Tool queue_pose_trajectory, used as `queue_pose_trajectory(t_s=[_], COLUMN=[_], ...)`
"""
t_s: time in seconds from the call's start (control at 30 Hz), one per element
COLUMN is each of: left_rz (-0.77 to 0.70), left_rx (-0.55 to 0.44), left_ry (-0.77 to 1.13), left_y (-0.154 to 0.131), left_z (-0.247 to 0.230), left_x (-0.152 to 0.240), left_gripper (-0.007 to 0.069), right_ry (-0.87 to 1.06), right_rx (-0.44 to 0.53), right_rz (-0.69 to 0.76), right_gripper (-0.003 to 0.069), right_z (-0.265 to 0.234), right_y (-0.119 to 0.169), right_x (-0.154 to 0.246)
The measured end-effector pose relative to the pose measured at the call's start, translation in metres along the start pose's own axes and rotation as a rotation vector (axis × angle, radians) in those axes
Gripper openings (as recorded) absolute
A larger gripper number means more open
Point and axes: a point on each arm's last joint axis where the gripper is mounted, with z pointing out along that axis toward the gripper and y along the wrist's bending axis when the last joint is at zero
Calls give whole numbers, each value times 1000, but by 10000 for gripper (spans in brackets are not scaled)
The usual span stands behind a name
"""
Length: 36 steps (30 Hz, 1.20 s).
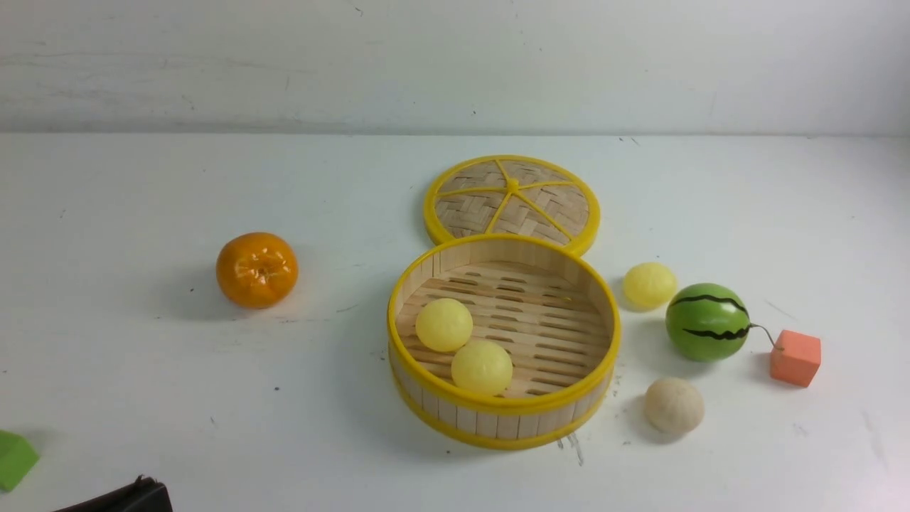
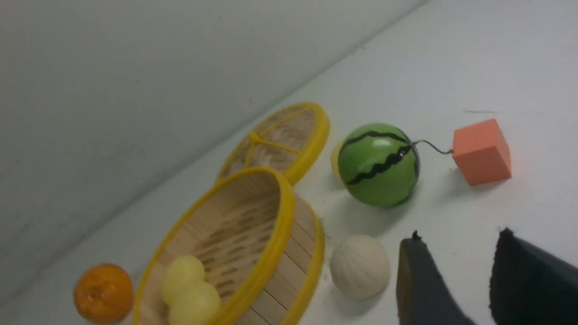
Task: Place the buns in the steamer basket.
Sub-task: Use the right arm to grab a steamed stuffed bun
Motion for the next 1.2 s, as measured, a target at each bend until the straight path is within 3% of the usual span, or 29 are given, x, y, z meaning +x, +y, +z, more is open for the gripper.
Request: queue_pose_trajectory(t_s=[0.07, 0.13, 0.2, 0.3, 0.37, 0.6, 0.87, 0.97, 1.2], left_rz=[0, 0, 0, 0, 0, 0, 0, 0, 0], left_rx=[0, 0, 0, 0, 0, 0, 0, 0, 0], left_ry=[0, 0, 0, 2, 2, 3, 3, 3, 3], left_y=[0, 0, 0, 0, 0, 0, 0, 0, 0], left_z=[0, 0, 0, 0, 0, 0, 0, 0, 0], left_x=[0, 0, 0, 0, 0, 0, 0, 0, 0], left_gripper=[-13, -13, -13, -13, -13, -13, -11, -7, -1], right_ry=[-10, 53, 250, 473, 732, 1138, 1312, 1317, 1279], right_rx=[-28, -55, -60, -45, -7, 172, 169, 231, 298], right_rz=[108, 114, 2, -124, -238, -244, -379, -466, -521], right_gripper=[239, 239, 239, 239, 239, 216, 202, 203, 229], right_z=[-1, -2, 3, 17, 43, 144, 219, 252, 283], right_y=[6, 23, 51, 72, 86, 75, 86, 85, 79], right_x=[-5, -15, -30, -42, -53, -52, -4, 11, 16])
